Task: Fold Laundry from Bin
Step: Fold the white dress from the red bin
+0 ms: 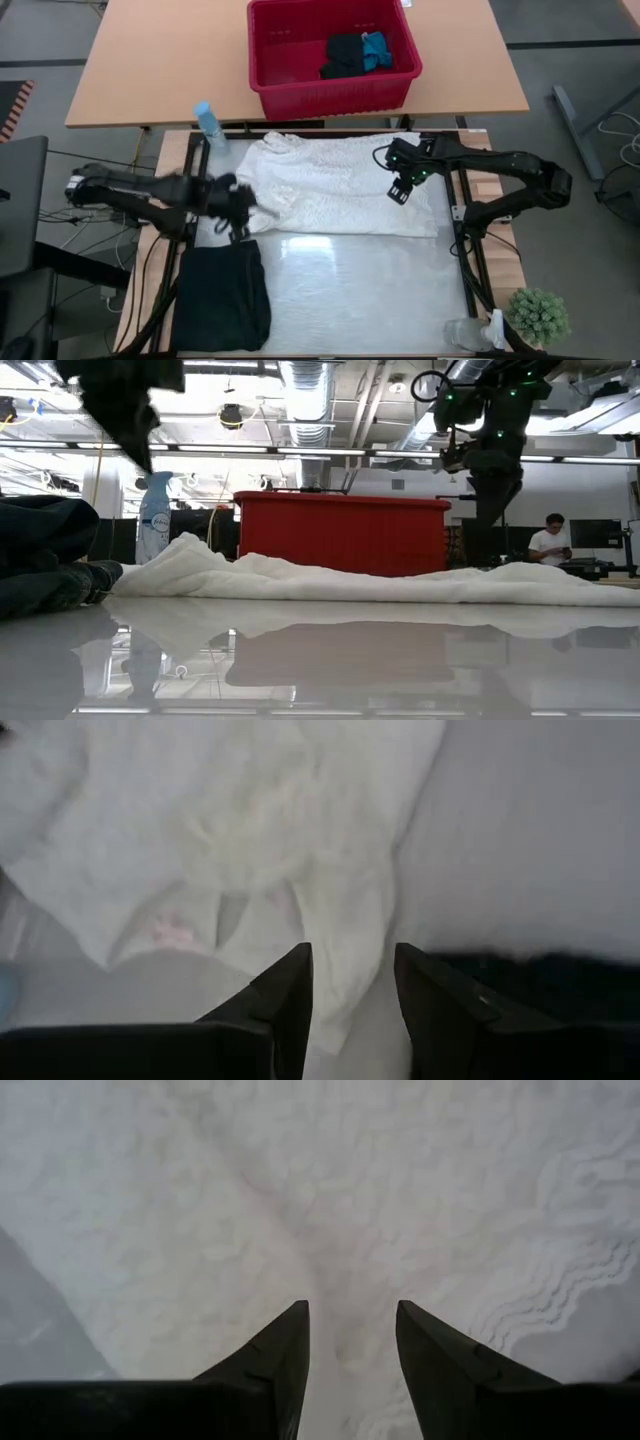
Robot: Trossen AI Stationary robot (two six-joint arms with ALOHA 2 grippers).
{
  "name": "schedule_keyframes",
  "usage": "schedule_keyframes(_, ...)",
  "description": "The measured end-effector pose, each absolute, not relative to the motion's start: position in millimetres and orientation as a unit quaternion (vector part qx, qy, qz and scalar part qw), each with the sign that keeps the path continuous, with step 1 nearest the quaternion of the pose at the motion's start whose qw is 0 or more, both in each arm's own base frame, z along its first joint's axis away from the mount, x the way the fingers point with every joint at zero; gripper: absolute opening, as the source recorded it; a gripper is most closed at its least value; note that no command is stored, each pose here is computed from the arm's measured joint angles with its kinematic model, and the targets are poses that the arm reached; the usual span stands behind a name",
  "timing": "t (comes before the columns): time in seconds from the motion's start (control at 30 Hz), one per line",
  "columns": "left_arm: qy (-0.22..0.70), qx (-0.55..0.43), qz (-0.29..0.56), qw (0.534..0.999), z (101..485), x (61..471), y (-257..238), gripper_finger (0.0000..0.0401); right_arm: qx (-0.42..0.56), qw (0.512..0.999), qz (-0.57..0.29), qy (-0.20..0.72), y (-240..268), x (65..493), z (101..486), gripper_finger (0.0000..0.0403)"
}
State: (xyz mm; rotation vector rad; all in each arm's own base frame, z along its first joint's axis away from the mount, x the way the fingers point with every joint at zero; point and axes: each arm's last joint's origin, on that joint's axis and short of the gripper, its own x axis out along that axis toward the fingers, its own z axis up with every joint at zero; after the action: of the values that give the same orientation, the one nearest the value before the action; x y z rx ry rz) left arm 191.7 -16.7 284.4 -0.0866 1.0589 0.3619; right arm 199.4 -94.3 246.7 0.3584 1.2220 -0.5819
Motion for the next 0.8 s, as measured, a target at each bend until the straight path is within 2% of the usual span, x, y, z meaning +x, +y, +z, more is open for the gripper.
schedule_keyframes(0.17,0.533,-0.007,0.185,0.826,246.8,190.5,-36.4,0.0133,0.164,0.778,-0.268,0.543,-96.0,203.3,248.1,0.0175)
schedule_keyframes(0.3,0.518,-0.005,0.159,0.84,230.2,194.6,-45.5,0.0133,0.164,0.783,-0.269,0.537,-96.6,204.6,248.6,0.0175)
schedule_keyframes(0.8,0.519,0.002,0.142,0.843,189.7,191.0,-47.0,0.0132,0.164,0.783,-0.268,0.537,-96.6,204.8,248.5,0.0175)
